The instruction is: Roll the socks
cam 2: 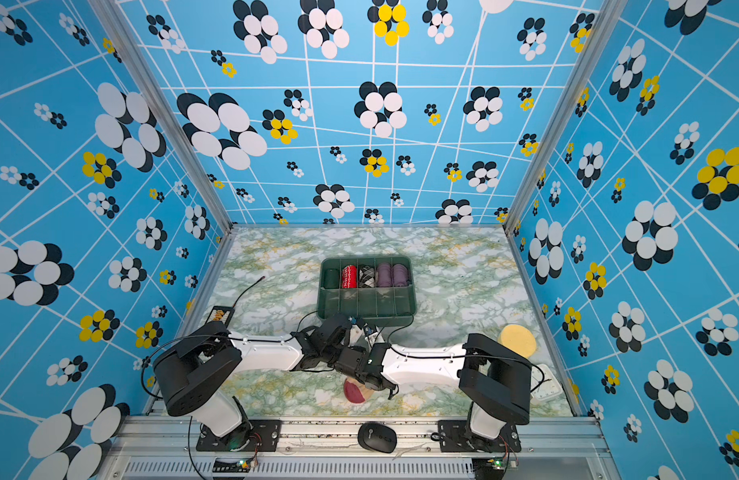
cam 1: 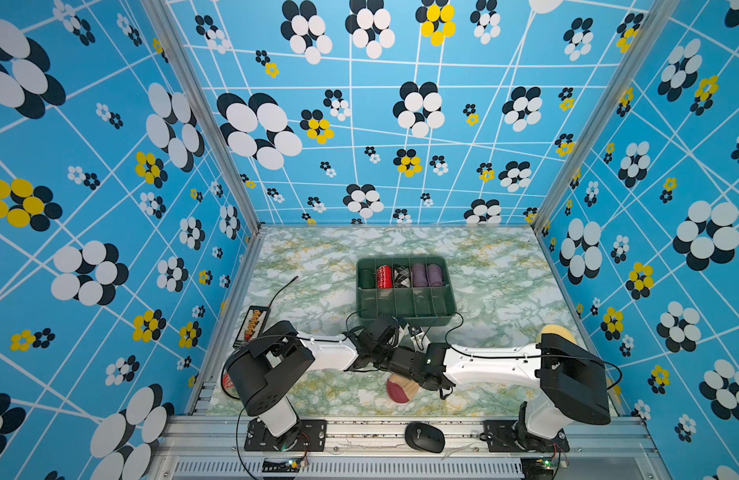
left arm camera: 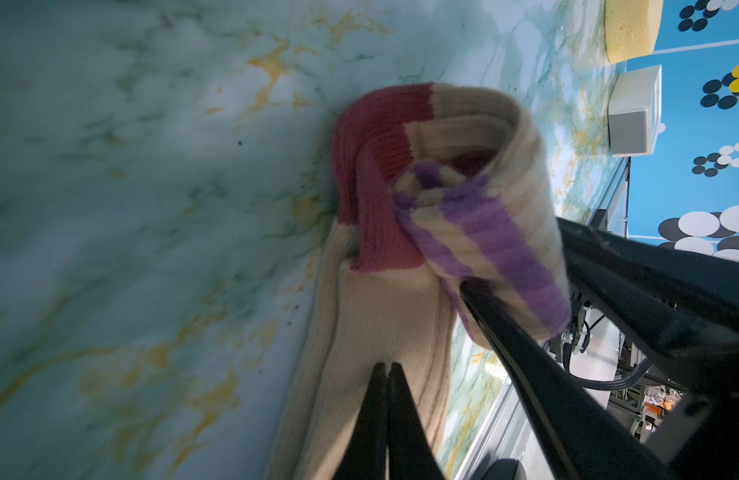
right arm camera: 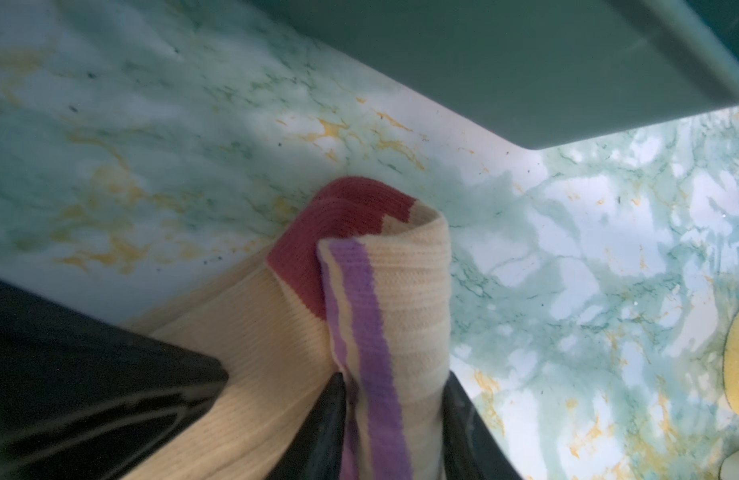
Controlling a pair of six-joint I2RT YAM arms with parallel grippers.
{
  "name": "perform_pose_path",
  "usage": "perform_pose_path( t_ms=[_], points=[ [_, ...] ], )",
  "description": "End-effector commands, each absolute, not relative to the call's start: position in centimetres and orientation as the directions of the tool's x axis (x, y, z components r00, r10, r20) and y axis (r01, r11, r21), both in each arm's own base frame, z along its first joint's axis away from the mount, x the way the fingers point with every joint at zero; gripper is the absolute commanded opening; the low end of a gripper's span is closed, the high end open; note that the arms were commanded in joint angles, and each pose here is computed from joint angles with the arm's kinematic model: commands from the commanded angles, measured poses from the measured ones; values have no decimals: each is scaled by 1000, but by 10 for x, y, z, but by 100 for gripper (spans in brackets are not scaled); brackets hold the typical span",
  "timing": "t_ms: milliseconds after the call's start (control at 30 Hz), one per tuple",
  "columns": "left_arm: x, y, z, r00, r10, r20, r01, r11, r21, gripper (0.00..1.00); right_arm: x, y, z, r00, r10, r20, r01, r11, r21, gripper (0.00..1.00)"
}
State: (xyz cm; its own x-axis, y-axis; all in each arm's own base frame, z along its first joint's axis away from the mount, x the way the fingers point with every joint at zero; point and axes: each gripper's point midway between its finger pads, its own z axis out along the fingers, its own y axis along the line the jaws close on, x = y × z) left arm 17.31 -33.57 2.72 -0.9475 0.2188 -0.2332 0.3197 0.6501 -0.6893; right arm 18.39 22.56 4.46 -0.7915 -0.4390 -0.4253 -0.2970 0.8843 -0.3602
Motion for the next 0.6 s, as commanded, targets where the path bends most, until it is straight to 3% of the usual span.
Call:
perform_pose_path(
  t_ms=[0,200,567],
  points=[
    [177,-336,26,-942,230,-243,335,649,-683,7,186,233,53,-773,-453,-445,-308,880,-361,40],
    [180,-335,24,-943,227,-242,332,651,-683,6,184,236,56,-765,-456,-455,-315,881,-352,44],
    [188,-338,26,-942,225,-251,337,648,-683,7,180,242,63,-751,-419,-510,-342,908,-242,43]
  ],
)
